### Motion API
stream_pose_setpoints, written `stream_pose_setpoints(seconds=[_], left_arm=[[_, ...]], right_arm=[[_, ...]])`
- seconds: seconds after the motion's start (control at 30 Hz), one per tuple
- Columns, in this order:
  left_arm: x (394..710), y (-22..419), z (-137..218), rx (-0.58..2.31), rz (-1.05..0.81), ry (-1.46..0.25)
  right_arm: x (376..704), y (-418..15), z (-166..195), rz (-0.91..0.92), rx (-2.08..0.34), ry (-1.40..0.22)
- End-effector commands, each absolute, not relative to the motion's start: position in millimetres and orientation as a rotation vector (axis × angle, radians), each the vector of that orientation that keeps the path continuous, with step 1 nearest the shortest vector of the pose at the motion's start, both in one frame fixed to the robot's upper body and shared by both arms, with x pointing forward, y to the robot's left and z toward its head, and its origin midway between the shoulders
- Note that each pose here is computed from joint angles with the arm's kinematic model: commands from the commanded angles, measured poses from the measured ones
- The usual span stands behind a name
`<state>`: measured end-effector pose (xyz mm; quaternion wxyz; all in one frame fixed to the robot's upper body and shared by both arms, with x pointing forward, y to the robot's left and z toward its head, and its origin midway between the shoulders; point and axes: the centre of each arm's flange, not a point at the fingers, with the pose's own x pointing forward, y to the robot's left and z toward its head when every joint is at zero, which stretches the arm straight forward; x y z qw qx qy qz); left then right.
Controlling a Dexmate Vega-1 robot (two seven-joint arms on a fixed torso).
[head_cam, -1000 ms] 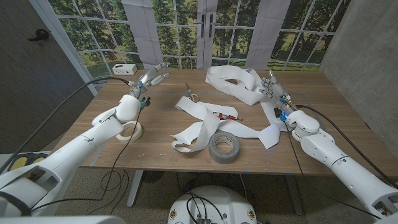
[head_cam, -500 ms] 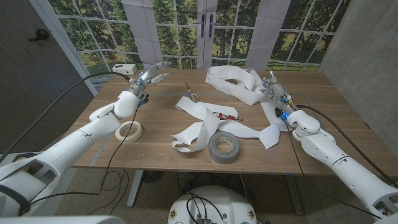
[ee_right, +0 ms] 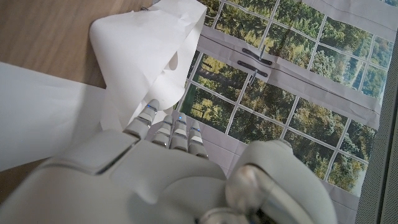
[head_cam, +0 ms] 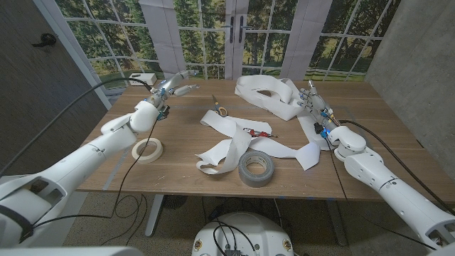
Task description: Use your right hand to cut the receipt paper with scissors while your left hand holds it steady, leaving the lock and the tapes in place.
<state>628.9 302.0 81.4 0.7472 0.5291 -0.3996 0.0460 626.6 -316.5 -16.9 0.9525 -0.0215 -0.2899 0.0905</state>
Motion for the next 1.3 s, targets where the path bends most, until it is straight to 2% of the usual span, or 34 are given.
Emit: stream_pose_setpoints(seconds=[0.03, 1.3], left_arm=[[633, 296, 87, 1.258, 0.118, -0.907], [649, 286, 110, 1.536, 0.076, -0.955]], right_arm=[[630, -314, -16, 0.185, -0.047, -0.587], [630, -310, -16, 0.179, -0.055, -0.587]])
